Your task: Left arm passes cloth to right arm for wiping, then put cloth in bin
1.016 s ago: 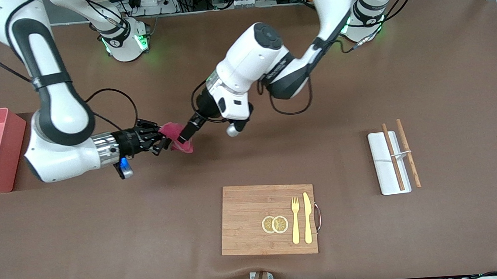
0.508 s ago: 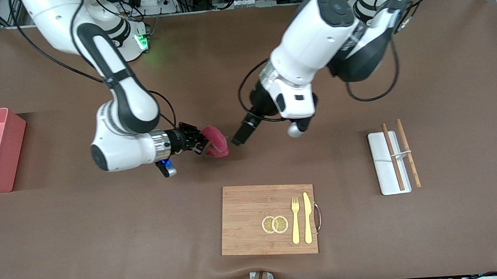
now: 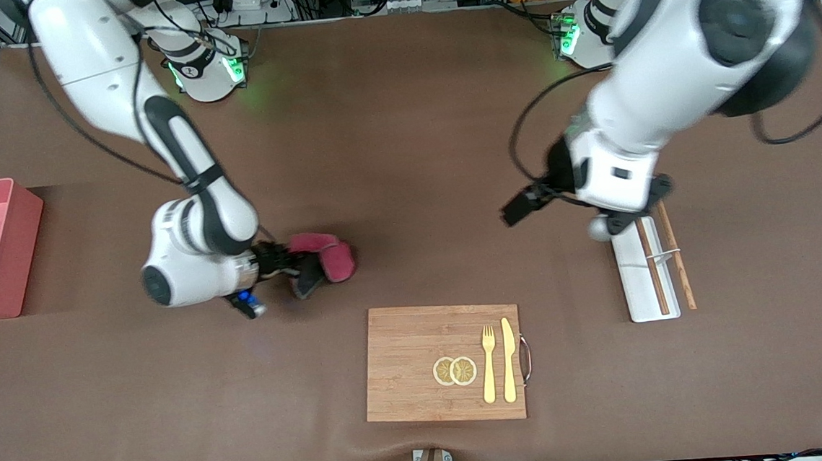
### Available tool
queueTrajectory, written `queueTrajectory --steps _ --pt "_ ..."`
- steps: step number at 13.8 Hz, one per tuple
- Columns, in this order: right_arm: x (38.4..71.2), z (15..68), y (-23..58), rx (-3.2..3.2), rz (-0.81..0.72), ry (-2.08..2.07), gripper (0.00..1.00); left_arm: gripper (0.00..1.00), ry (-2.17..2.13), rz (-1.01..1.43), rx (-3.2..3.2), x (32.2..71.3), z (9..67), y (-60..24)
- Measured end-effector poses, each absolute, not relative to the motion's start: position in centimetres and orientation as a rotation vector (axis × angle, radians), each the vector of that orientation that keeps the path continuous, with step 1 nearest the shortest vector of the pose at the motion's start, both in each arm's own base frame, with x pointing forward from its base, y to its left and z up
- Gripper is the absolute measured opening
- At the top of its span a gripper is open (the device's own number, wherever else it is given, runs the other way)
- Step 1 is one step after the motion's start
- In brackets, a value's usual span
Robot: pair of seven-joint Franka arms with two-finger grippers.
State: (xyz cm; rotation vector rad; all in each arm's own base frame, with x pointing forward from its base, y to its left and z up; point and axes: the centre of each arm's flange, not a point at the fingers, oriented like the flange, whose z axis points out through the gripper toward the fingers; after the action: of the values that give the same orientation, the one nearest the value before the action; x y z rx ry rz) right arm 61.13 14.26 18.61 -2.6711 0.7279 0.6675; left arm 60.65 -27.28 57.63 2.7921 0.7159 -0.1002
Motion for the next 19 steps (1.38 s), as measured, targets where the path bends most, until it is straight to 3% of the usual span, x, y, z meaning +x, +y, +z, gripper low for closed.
queueTrajectory --steps 4,11,14,19 --pt "62.7 19.0 -0.9 -2.931 0.553 0.329 0.02 1.0 0.499 -0.136 2.88 61.6 58.3 -19.4" --pt "65.6 27.8 -20.8 -3.215 0.367 -0.466 0.02 1.0 0.383 -0.074 3.033 61.0 60.2 -14.4" --pt "66.6 29.7 -19.9 -3.277 0.366 -0.564 0.02 1.0 0.216 -0.02 3.123 60.3 61.9 -12.5" --pt "66.7 25.7 -9.7 -3.316 0.433 -0.353 0.02 1.0 0.148 -0.055 3.16 60.0 61.4 -6.5"
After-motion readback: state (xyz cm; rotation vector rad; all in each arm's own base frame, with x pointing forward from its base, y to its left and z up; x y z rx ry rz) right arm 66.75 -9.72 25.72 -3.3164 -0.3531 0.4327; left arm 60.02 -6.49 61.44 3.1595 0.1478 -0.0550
